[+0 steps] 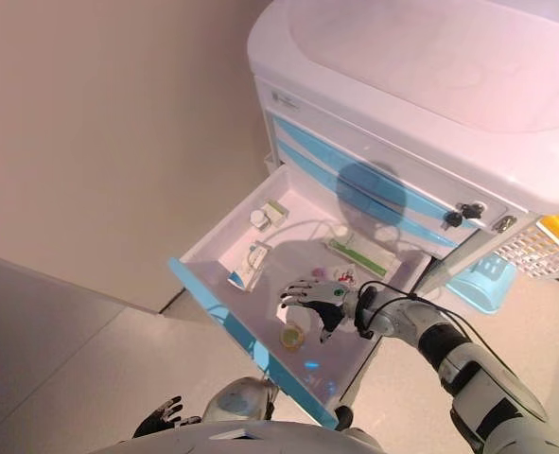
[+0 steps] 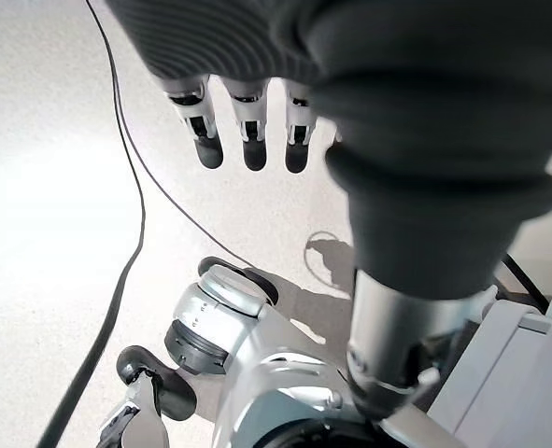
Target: Open the drawer and pick up the medicine
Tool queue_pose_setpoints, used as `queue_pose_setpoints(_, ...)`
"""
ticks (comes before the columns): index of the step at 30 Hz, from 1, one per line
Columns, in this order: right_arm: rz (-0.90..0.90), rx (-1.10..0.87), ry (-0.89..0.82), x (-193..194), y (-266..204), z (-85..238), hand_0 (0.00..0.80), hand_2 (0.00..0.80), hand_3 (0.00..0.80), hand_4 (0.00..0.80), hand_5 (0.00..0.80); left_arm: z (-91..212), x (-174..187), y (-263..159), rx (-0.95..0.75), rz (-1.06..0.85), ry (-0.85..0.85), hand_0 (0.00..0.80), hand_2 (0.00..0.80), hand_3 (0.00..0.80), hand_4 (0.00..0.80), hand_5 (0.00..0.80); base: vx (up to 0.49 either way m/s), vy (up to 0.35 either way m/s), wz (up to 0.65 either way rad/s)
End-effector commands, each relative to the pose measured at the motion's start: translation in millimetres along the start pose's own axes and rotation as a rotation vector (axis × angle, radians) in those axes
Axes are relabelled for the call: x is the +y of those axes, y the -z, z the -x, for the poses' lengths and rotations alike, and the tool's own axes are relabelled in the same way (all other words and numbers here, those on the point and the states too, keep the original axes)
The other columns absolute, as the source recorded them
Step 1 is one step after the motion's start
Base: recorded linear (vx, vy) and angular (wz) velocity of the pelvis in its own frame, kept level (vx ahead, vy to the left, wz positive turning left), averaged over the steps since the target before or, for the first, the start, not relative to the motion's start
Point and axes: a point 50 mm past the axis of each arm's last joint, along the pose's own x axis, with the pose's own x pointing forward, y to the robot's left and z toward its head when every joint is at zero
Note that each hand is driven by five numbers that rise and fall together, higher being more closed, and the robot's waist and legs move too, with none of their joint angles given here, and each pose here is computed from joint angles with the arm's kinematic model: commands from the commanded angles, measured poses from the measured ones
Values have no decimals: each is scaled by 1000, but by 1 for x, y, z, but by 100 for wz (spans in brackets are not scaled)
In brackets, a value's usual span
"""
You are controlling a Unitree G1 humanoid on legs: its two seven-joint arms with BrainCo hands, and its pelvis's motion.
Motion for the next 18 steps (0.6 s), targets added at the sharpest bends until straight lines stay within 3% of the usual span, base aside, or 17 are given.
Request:
queue_pose_setpoints(1, -13, -64, 63, 0, -17, -10, 0, 0, 0, 0, 0, -1, -4, -3, -10, -83, 46, 0, 0, 0, 0, 0, 19, 19, 3)
queue_pose_setpoints(18, -21, -105, 53, 7, -30, -16, 0, 0, 0, 0, 0, -2, -5, -6, -35, -72, 60, 0, 0, 0, 0, 0, 0, 0, 0)
